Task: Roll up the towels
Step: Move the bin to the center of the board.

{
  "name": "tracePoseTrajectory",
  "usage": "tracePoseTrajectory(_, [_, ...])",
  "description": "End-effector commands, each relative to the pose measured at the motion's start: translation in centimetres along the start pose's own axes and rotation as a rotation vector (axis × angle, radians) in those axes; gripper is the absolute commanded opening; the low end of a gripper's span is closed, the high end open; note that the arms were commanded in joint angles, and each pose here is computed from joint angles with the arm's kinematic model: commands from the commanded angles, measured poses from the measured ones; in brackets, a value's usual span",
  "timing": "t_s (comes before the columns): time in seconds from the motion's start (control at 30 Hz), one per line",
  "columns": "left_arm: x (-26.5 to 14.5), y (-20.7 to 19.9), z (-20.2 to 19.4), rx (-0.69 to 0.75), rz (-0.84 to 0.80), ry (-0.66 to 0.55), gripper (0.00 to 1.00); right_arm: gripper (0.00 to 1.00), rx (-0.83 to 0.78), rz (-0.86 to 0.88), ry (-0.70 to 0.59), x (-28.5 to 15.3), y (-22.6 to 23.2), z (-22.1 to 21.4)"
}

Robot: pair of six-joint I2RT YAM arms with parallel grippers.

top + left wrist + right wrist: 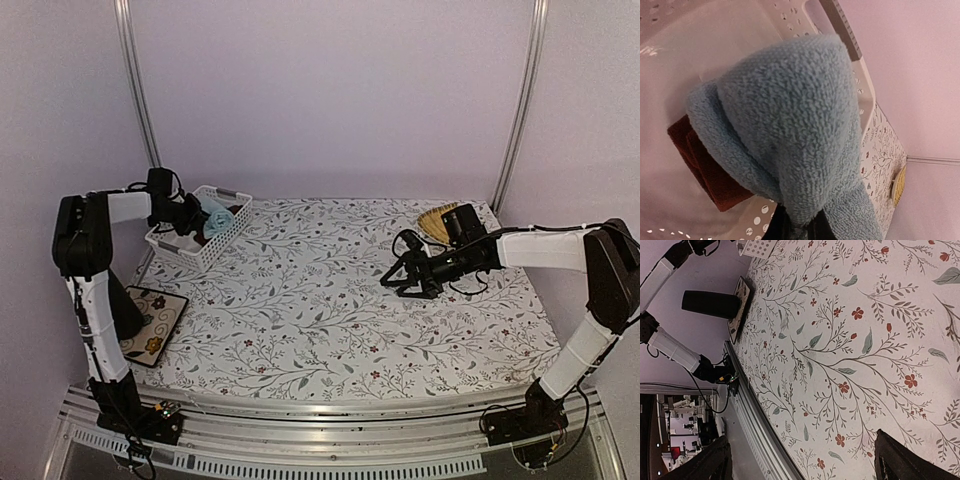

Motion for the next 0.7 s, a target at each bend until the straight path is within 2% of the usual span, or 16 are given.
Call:
tracePoseTrajectory(0.0, [1.2,-0.4,-1.8,-0.014,-0.046,0.058,0.00,0.99,-0.017,-0.013,-0.013,-0.4,0.3,0.1])
tracePoseTrajectory(0.23, [2.2,0.1,-5.2,-0.077,-0.059,0.122,0.00,0.99,-0.025,-0.015,-0.013,-0.4,0.4,0.7])
tracePoseTrajectory(0.67, [3.3,-3.9,-10.5,-0.072,-0.102,0.178,0.00,0.99,-0.028,-0.018,0.007,0.0,-0.1,0.2])
Point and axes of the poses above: each gripper's point midway between its finger pads, its own x axis out along the fingers, its own y axis along the line the jaws close on, z = x × y, the point moved 2 cm from there along -x, back along the fingers, and after that the axes turned 11 degrees about -x, right-handed, at the moved point
